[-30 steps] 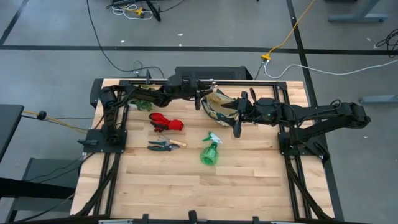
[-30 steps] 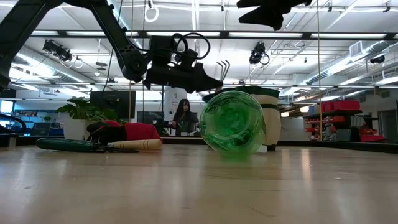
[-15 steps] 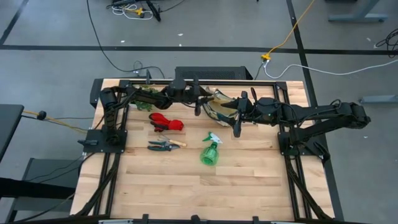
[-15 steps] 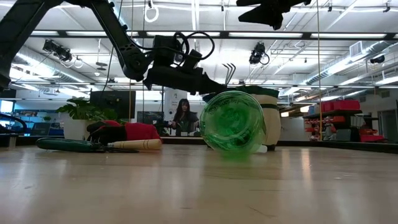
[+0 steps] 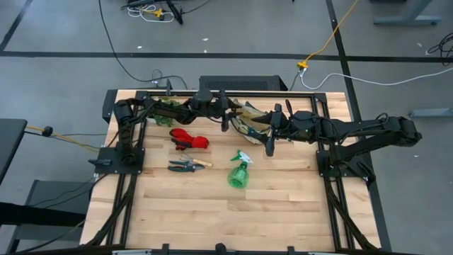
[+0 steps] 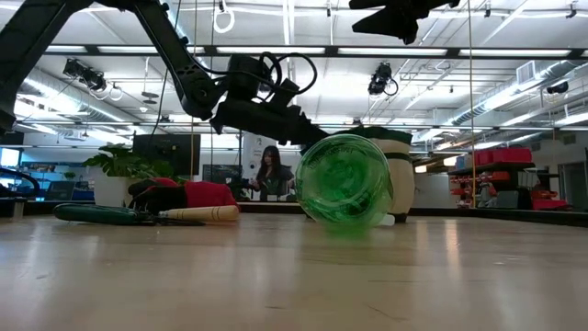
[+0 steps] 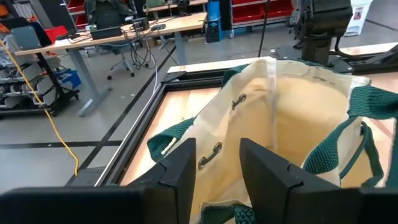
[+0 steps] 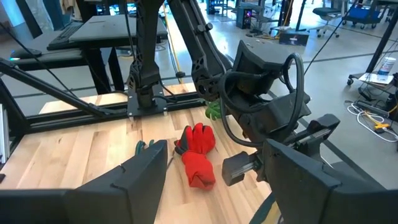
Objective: Pick & Place Garden tools in Gardening bag
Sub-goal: Put the brown hand rake into the patterned white gardening bag
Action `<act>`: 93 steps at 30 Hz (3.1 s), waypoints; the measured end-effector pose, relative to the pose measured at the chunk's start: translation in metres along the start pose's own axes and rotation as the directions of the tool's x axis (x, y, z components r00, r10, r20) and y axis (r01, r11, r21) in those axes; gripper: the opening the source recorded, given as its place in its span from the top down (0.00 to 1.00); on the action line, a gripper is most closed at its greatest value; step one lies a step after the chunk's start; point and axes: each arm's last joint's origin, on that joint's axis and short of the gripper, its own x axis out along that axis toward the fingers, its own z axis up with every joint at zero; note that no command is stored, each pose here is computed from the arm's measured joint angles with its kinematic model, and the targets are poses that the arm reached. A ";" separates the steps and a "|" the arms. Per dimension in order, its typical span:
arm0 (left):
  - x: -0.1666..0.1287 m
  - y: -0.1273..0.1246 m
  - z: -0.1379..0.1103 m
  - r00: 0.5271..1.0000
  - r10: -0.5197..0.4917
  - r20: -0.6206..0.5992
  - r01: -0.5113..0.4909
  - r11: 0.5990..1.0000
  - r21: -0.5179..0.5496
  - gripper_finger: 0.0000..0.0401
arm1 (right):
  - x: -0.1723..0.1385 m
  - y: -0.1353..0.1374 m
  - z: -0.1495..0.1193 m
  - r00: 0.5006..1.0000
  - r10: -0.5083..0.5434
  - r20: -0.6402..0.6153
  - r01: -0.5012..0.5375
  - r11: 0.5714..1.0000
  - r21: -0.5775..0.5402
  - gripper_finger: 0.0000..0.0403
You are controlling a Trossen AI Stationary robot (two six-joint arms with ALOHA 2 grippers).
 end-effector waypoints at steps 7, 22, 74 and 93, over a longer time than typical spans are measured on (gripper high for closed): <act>-0.002 0.001 0.006 1.000 0.001 0.013 -0.001 0.999 -0.036 0.68 | 0.000 0.000 0.000 1.000 0.000 -0.001 0.000 1.000 0.002 0.35; -0.049 0.000 0.069 0.997 -0.034 -0.063 0.029 0.996 -0.082 0.67 | 0.000 0.000 -0.001 1.000 -0.001 -0.009 0.001 1.000 0.024 0.35; -0.193 -0.126 0.122 0.707 -0.424 -0.566 0.293 0.904 -0.311 0.67 | 0.040 0.025 -0.017 0.994 0.113 0.010 -0.113 0.989 0.093 0.35; -0.169 -0.180 0.096 0.617 -0.237 -0.750 0.250 0.963 -0.098 0.67 | 0.040 0.025 -0.014 0.993 0.113 0.037 -0.116 0.991 0.070 0.35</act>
